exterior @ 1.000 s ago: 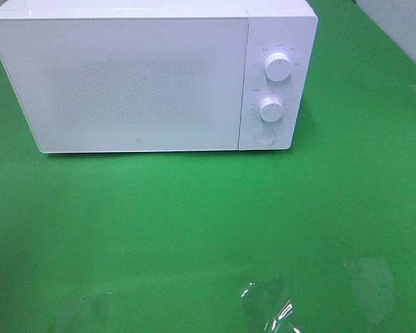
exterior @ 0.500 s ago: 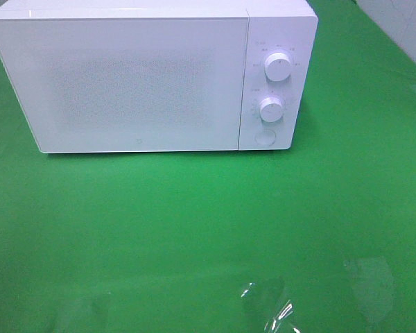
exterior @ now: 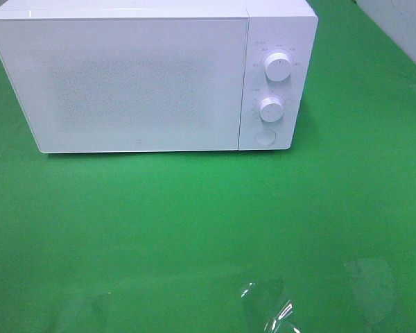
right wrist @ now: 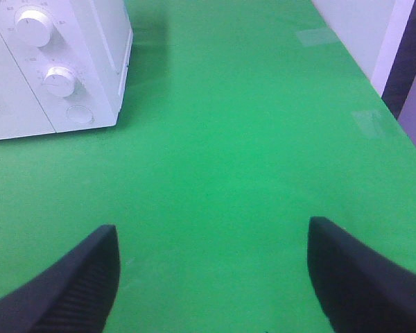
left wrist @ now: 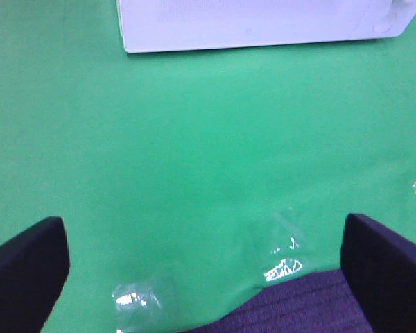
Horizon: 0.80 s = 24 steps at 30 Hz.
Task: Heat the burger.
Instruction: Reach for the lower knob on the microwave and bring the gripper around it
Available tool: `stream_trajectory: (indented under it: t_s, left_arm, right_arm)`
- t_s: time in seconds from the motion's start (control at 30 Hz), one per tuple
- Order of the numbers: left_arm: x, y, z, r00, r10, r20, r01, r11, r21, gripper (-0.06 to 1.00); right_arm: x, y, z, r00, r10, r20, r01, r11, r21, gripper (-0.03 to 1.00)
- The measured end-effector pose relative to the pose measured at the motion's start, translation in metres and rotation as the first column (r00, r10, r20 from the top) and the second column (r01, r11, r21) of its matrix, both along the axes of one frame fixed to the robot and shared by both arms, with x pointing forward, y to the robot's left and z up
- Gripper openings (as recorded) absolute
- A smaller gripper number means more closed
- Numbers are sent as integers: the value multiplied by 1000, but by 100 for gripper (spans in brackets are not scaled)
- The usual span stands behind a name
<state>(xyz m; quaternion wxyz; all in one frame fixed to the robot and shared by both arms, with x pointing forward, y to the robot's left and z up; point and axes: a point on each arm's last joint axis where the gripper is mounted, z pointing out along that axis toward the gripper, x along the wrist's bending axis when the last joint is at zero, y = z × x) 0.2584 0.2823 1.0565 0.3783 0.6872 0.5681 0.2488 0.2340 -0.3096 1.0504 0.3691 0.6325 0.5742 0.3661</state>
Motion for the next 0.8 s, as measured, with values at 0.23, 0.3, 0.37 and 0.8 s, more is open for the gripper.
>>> stream_trajectory:
  t_s: [0.23,0.3,0.37,0.8]
  left_arm:
    - [-28,0,1,980,81,183,-80,997,-16,98]
    - [-28,0,1,979,81,187,-79,997,-18,98]
    - [-29,0,1,979,81,188,-79,997,-18,98]
    - [-29,0,1,979,81,188,-79,997,-18,98]
  right_arm:
    - [0,0,0,1000,0,0,0,1000,0,73]
    - [0,0,0,1000,0,0,0,1000,0,73]
    - [0,0,0,1000,0,0,0,1000,0,73]
    - [0,0,0,1000,0,0,0,1000,0,73]
